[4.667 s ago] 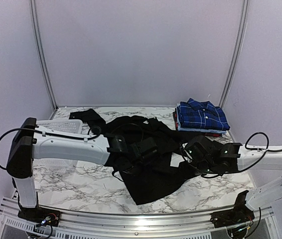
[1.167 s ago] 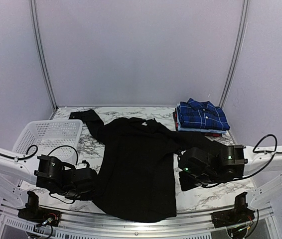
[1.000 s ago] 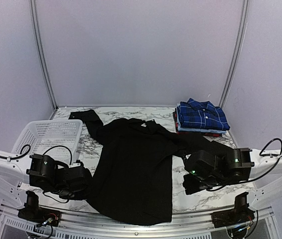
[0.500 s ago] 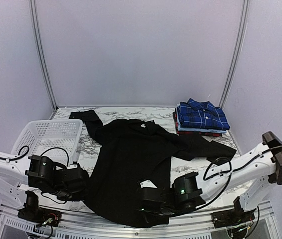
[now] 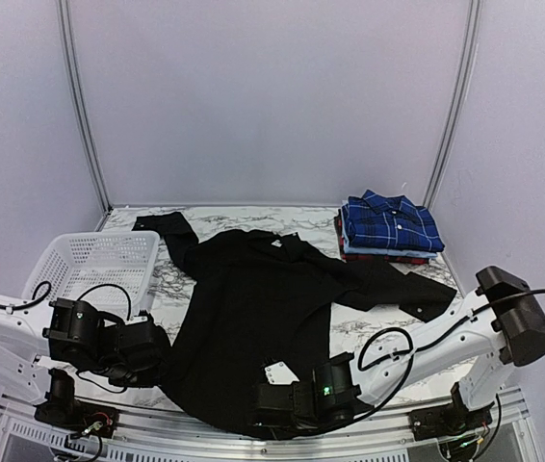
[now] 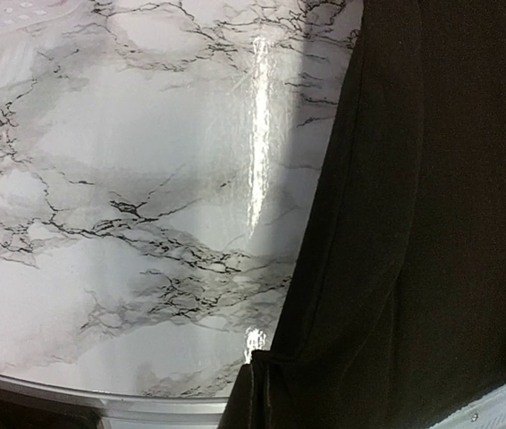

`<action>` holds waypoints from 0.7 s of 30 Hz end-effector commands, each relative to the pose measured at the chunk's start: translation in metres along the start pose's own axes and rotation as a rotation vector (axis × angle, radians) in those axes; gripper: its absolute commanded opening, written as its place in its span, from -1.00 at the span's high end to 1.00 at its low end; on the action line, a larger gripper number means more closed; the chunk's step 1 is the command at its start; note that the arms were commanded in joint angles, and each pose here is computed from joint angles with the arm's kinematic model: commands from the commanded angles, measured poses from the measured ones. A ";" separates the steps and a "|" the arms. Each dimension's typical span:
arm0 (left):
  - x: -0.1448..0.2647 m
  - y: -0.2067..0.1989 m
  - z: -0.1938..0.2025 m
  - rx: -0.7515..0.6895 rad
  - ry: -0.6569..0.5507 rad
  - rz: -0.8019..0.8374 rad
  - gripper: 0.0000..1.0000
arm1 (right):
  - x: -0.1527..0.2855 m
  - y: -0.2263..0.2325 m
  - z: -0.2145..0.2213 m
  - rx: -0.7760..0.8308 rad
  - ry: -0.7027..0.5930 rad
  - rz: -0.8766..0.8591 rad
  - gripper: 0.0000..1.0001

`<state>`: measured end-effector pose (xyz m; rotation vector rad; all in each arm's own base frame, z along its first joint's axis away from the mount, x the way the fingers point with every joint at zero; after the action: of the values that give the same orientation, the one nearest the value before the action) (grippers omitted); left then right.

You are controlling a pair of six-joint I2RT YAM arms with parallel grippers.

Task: Fold and stack the long sleeve shirts
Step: Flatten out the crumpled shirt at the center of the board.

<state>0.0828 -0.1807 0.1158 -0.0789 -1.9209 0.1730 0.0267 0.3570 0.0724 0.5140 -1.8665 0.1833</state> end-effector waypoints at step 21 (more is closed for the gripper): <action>-0.003 0.013 0.003 -0.029 0.012 -0.060 1.00 | 0.012 0.022 -0.020 -0.010 -0.076 0.005 0.38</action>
<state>0.0823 -0.1788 0.1134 -0.0758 -1.9199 0.1608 0.0330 0.3610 0.0891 0.4860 -1.9244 0.1532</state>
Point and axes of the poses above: each gripper's point midway between its finger pads, its own x axis back along the fingers, its own y axis along the line the jaws close on, z = x × y, the point moved 5 cm from there along x, back along the fingers
